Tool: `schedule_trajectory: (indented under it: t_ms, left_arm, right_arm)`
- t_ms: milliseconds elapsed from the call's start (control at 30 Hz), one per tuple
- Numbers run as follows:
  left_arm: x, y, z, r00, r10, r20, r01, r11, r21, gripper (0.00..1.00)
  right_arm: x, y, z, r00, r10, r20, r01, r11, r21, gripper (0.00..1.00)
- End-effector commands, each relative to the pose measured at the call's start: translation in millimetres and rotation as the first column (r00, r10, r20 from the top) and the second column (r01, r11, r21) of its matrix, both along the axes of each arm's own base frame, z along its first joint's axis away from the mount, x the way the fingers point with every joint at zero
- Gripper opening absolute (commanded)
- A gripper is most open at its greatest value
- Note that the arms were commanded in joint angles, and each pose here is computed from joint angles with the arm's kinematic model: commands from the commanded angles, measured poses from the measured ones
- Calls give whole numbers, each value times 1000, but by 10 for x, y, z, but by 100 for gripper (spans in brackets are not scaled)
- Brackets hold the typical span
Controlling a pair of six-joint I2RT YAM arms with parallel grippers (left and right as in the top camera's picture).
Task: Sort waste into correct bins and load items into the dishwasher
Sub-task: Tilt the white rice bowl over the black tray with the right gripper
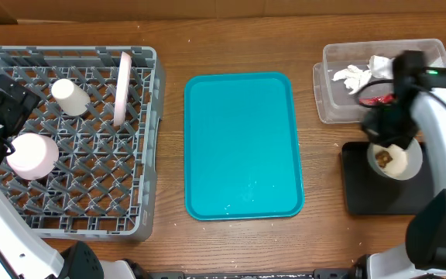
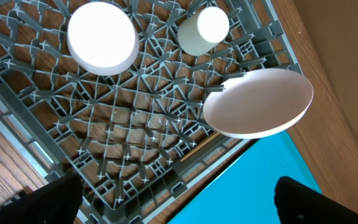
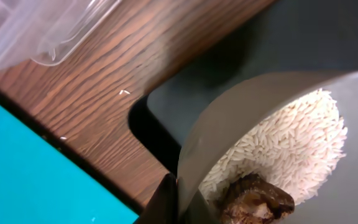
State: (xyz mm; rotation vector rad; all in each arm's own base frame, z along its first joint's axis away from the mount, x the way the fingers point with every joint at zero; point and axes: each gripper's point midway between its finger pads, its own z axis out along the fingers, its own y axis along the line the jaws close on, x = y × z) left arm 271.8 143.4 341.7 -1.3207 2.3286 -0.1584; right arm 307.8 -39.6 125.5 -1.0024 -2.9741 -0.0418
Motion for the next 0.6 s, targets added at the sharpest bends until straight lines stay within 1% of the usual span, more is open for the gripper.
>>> schedule_trajectory:
  t_ms: [0,100,167,233,400,567]
  left_arm:
    - [8,4,-13,1000,19,1,-19,1000,-18,100]
    - [8,4,-13,1000,19,1,-19,1000,-18,100]
    - [8,4,-13,1000,18,0,-18,1000,-17,100]
    - [8,4,-13,1000,18,0,-18,1000,-17,100]
    - [8,4,-13,1000,19,1,-19,1000,-18,100]
    - [8,4,-13,1000,18,0,-18,1000,-17,100]
  right_arm:
    - [83,-25,232,988,53,145,-84,973,217,4]
    - [68,-158,272,980,24,196,-83,951,299,4]
    - [37,-275,268,976,-32,214,-45,937,346,4]
    - [18,-338,270,966,-70,248,-39,912,409,4]
    - [-12,-509,266,917,-176,358,-50,839,541,4]
    - [-36,-605,252,866,-271,420,-64,772,632,4]
